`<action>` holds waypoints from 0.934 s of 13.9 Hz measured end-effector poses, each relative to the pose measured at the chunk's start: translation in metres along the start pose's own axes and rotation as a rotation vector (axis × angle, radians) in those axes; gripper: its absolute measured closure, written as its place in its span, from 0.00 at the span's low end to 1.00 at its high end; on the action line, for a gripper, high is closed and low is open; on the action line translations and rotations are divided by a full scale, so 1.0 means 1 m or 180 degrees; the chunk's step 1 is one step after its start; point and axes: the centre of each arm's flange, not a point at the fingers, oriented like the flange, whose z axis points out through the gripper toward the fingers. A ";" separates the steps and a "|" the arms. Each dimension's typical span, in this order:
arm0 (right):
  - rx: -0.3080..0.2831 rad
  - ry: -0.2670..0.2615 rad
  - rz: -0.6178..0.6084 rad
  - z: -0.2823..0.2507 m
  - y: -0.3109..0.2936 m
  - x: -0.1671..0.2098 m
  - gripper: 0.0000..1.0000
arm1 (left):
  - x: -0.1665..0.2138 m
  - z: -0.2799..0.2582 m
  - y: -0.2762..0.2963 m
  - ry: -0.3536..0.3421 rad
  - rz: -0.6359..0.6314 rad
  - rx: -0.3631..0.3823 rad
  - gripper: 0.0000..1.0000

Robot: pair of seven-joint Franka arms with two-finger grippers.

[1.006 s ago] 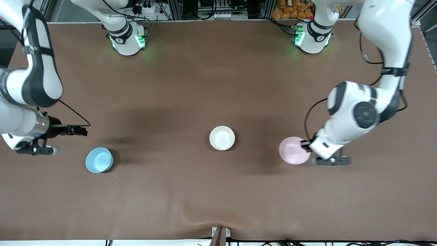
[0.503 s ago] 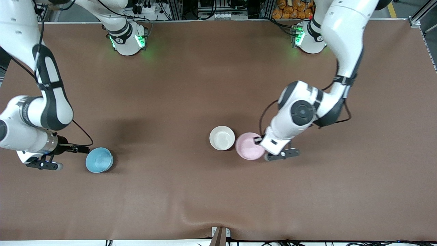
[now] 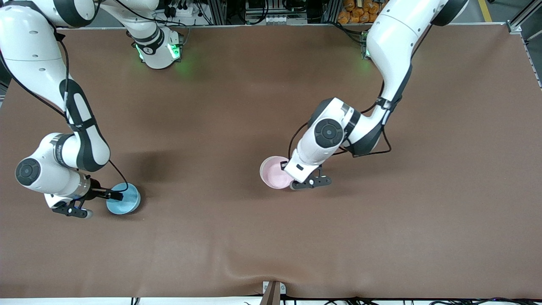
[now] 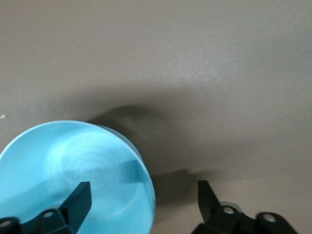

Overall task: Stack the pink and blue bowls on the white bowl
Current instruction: 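Lower the pink bowl into the white bowl while the right gripper grasps the blue bowl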

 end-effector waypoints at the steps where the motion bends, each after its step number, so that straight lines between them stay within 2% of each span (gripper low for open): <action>1: 0.0002 -0.0001 0.0004 0.000 -0.002 0.000 0.19 | 0.000 0.001 0.000 -0.0004 0.0001 0.0003 0.97; 8: 0.0021 0.0023 0.0023 -0.005 -0.002 0.003 0.95 | -0.012 0.016 0.008 -0.0071 0.0030 0.0007 0.97; 10: 0.0034 0.0036 0.0015 -0.019 -0.004 0.006 0.97 | -0.014 0.022 0.008 -0.0094 0.0039 0.0027 0.97; 13: 0.0048 -0.0038 -0.0040 -0.057 -0.016 0.007 0.97 | -0.015 0.029 0.004 -0.0116 0.0034 0.0053 0.97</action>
